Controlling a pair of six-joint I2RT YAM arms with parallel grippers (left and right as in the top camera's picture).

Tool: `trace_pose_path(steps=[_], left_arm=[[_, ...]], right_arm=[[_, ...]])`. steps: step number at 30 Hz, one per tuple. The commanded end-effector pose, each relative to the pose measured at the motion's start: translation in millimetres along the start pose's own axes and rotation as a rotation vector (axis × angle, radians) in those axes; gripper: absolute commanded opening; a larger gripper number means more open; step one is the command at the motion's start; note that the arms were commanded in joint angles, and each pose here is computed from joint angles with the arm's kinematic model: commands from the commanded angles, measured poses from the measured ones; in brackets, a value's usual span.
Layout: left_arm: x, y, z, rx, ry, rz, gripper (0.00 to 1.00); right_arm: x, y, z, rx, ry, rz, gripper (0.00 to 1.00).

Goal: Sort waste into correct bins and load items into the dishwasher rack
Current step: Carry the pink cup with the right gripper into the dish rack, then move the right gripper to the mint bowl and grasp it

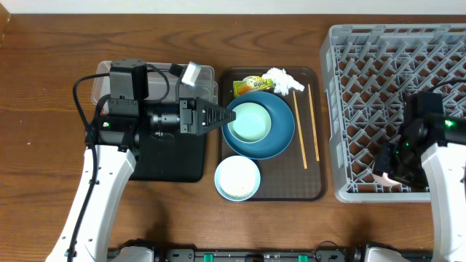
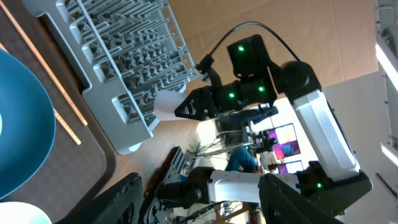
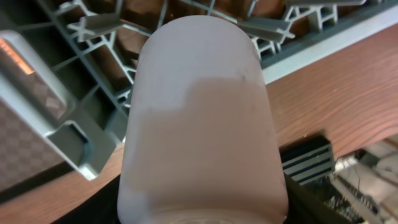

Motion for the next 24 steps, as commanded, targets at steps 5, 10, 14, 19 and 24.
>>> trace_pose_path(steps=[5, 10, 14, 19, 24], left_arm=[[1.9, -2.9, -10.0, 0.004, 0.042, -0.013, 0.62], [3.4, -9.1, -12.4, 0.140, 0.090, -0.087, 0.59], [-1.7, -26.1, -0.6, 0.419, 0.059, -0.199, 0.59], [-31.1, -74.0, 27.3, 0.925, -0.064, -0.314, 0.60], [-61.5, -95.0, 34.2, 1.115, -0.155, -0.279, 0.68]], right_arm=[[9.6, 1.0, -0.3, -0.004, 0.044, -0.007, 0.96], [19.7, -36.4, 14.6, 0.133, -0.101, -0.148, 0.90], [11.2, -89.3, 63.7, 0.501, -0.321, -0.314, 0.87], [-7.8, -118.9, 107.6, 0.661, -0.455, -0.408, 0.76], [-11.3, -92.4, 144.2, 0.454, -0.488, -0.400, 0.68]])
Point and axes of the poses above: each gripper's point midway between its finger pads, its own y axis out along the fingers, its own z axis along the line the jaws close on, x = y × z, the point moved 5 cm from there along -y, back along the fingers, and after that the axes turned 2 degrees about y, right-handed, at the moved point
